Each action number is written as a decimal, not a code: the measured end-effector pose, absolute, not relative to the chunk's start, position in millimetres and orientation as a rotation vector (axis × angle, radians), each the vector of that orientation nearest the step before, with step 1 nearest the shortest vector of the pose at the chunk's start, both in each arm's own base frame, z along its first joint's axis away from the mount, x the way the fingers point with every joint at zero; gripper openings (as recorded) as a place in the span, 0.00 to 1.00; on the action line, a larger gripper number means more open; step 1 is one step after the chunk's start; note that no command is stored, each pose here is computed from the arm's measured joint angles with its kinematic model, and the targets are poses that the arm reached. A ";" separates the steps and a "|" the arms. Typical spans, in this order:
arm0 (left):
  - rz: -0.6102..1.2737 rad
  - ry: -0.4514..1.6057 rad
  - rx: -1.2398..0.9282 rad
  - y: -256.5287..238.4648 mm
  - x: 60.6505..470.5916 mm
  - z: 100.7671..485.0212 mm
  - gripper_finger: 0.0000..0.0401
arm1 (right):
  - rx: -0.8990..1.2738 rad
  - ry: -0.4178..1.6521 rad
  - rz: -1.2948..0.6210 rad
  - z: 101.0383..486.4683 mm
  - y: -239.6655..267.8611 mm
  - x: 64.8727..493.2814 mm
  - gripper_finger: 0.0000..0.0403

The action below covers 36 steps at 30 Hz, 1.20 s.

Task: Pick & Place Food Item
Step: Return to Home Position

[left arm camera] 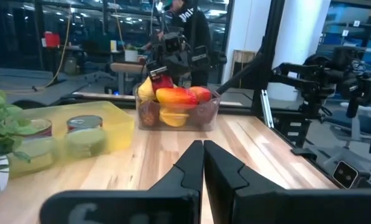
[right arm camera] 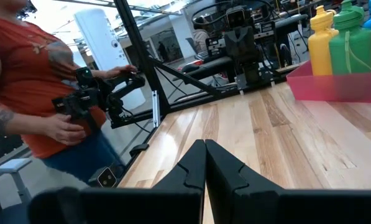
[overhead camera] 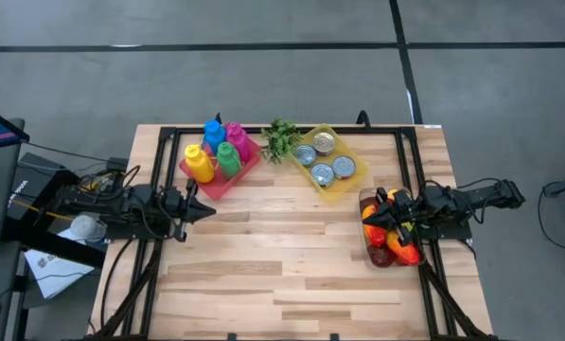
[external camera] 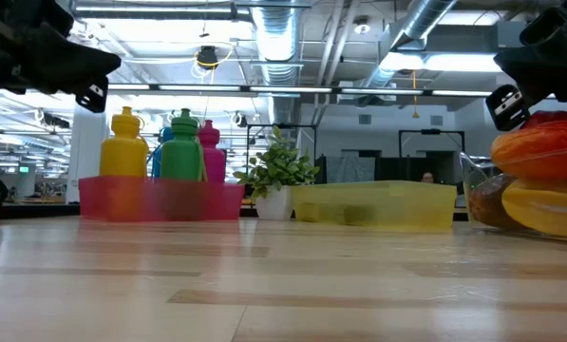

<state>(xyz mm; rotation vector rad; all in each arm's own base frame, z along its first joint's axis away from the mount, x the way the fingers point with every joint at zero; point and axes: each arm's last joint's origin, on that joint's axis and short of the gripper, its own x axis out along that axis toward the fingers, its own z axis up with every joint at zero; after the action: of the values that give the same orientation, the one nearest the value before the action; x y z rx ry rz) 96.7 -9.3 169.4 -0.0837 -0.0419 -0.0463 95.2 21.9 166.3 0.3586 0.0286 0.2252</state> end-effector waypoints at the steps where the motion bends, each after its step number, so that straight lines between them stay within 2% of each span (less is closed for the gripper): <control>1: -0.046 -0.044 -0.084 -9.3 96.7 169.6 0.00 | 0.359 0.029 0.225 166.3 21.9 95.2 0.00; 36: -0.045 -0.054 -0.085 -9.3 97.3 170.6 0.00 | 0.359 0.029 0.225 166.3 21.9 95.2 0.00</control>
<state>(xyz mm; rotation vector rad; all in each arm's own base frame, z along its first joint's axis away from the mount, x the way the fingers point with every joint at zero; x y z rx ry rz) 97.3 -9.3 170.6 -0.0852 -0.0539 -0.0449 95.2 21.9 166.3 0.3586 0.0290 0.2253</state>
